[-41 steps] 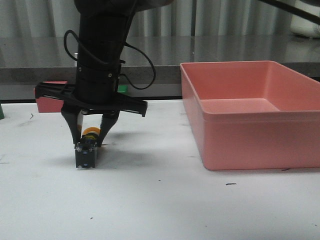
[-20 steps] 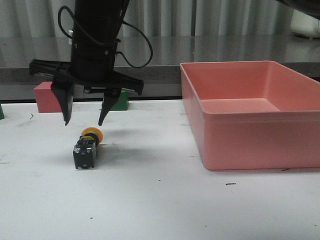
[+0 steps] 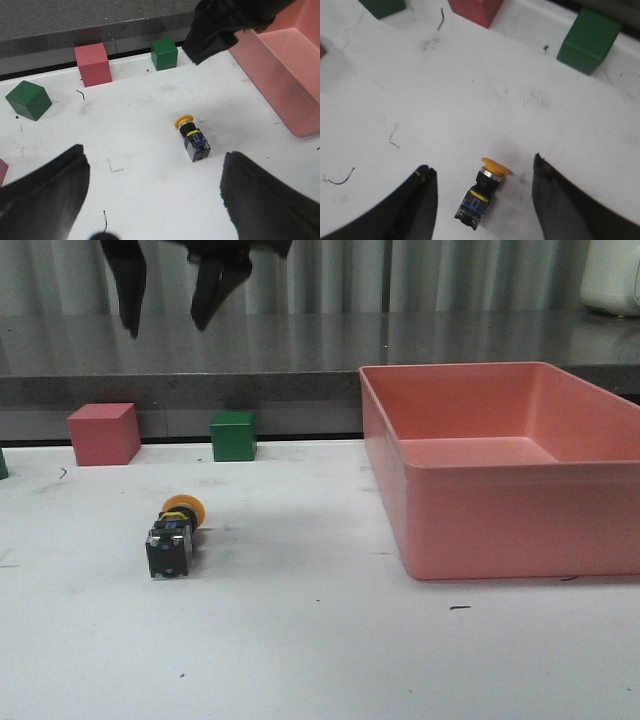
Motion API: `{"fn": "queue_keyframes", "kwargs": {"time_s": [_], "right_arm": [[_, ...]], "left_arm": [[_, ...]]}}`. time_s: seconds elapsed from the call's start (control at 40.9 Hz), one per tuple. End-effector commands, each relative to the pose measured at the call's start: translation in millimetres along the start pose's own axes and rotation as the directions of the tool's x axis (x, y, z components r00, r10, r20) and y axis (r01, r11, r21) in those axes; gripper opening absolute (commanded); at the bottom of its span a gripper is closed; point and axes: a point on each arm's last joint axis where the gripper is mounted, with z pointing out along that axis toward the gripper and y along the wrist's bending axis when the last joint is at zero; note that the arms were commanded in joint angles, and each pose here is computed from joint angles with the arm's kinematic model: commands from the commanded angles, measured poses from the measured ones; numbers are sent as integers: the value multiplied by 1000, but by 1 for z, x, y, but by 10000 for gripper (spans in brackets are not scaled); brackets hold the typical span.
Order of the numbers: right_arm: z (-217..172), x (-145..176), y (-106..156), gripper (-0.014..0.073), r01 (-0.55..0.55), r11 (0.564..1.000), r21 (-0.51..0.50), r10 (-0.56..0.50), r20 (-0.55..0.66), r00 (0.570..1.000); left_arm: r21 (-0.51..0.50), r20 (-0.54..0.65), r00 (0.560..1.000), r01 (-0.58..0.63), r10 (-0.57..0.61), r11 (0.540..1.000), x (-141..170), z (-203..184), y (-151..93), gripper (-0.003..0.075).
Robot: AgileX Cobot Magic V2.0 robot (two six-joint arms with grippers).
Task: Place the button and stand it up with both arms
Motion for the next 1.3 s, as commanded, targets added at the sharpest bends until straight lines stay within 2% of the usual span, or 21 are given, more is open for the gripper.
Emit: {"fn": "queue_keyframes", "kwargs": {"time_s": [0.0, 0.196, 0.318, 0.661, 0.93, 1.273], "right_arm": [[-85, -11, -3, 447, 82, 997, 3, -82, 97, 992], [-155, -12, -3, 447, 172, 985, 0, -168, 222, 960], [-184, -9, -5, 447, 201, 980, 5, -195, 268, 943], [-208, 24, -18, 447, 229, 972, 54, -235, 193, 952], [-235, 73, -31, 447, 242, 969, 55, -248, 213, 945], [-277, 162, -53, 447, 241, 970, 31, -240, 260, 935]], "left_arm": [[3, 93, 996, 1, -2, 1000, -14, -5, -1, 533], [3, 93, 996, 1, -2, 1000, -14, -5, -1, 533], [3, 93, 996, 1, -2, 1000, -14, -5, -1, 533], [3, 93, 996, 1, -2, 1000, -14, -5, -1, 533], [3, 93, 996, 1, -2, 1000, -14, -5, -1, 533], [3, 93, 996, 1, -2, 1000, -14, -5, -1, 533]]}}
